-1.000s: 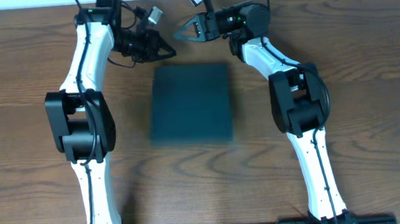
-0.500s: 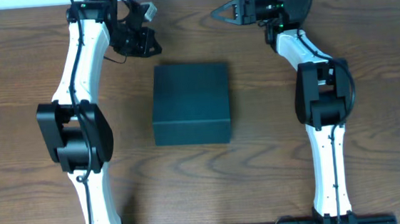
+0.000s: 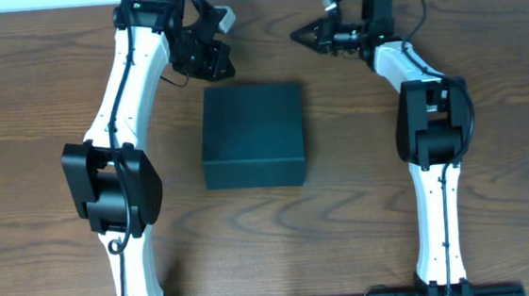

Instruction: Pack container

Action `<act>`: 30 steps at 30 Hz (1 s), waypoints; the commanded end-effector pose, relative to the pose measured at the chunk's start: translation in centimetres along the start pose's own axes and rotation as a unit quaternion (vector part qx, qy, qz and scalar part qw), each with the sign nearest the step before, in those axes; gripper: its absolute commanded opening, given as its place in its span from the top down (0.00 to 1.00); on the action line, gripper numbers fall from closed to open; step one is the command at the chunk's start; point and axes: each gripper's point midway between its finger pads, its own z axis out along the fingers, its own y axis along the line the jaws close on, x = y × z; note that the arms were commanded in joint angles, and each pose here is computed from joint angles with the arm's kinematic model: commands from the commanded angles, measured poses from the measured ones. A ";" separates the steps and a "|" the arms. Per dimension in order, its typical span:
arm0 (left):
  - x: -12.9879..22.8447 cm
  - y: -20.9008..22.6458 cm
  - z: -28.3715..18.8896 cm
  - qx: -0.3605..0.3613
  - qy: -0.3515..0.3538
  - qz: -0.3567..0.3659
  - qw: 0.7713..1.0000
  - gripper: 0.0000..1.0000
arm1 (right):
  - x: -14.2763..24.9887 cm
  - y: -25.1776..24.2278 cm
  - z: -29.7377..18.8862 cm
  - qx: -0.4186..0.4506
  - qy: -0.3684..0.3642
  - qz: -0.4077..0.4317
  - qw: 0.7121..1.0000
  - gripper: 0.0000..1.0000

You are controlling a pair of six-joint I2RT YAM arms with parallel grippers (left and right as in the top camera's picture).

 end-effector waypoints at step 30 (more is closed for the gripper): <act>4.8 -3.9 1.6 0.064 0.089 0.142 0.984 0.94 | 10.6 28.8 -13.8 0.389 0.050 -0.240 0.888 0.98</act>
